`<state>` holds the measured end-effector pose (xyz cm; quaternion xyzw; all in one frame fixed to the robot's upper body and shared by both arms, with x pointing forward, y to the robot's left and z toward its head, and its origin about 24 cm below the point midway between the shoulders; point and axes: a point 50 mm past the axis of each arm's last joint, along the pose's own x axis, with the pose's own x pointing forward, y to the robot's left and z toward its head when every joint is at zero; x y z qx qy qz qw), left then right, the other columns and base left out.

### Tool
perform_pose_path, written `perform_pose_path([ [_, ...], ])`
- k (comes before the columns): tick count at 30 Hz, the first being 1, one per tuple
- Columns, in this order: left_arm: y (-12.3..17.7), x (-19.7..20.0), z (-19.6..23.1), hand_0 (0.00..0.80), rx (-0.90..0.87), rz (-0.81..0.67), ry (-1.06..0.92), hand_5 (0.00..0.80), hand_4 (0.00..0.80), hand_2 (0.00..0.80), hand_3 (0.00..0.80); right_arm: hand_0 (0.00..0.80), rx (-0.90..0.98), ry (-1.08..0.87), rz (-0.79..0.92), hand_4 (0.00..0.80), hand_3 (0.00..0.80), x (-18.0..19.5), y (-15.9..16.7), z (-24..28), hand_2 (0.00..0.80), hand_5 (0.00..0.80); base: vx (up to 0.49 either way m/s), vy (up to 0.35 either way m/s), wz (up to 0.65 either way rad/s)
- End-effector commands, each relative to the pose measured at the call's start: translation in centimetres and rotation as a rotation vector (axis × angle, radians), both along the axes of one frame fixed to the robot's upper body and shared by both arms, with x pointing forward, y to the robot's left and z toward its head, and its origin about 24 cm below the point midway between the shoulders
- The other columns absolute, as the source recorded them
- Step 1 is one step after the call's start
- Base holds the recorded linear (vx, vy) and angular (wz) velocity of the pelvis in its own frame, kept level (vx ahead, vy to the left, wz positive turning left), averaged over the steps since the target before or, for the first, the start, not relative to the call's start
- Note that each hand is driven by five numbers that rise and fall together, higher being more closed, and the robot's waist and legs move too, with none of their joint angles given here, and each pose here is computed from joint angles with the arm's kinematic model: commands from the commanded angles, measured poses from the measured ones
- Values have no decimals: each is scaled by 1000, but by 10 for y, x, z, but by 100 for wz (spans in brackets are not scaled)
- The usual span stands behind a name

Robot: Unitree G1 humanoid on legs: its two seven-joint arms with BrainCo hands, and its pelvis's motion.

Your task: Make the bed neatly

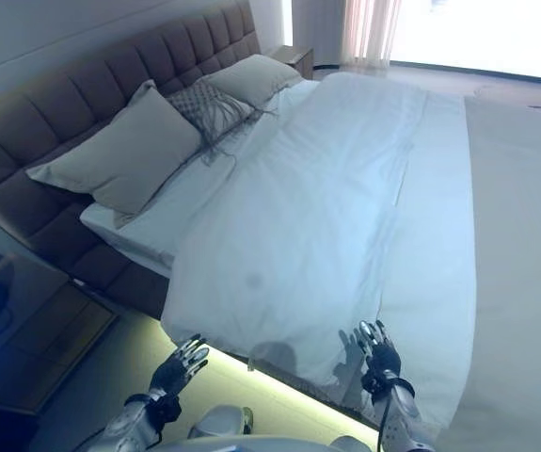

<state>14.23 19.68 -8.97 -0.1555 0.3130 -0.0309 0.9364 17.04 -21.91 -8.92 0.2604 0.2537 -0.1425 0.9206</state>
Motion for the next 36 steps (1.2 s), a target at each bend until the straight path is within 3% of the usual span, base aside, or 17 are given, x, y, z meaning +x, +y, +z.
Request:
perform_pose_path([
  [1,-9,46,39,0,-54,5,-237,0,0,0,0,0,26,-160,45,0,0,36,3,27,0,0,17,490,-5],
  [11,-13,55,51,0,-29,-79,-277,0,0,0,0,0,83,-209,75,0,0,41,28,38,0,0,133,555,9],
  [21,19,38,46,0,89,2,-261,0,0,0,0,0,205,-233,137,0,0,43,38,34,0,0,43,353,-29],
  [27,24,33,43,0,82,31,-267,0,0,0,0,0,183,-237,155,0,0,32,47,30,0,0,26,61,-22],
  [36,8,42,45,0,55,24,-271,0,0,0,0,0,200,-185,146,0,0,14,43,20,0,0,74,-169,5],
])
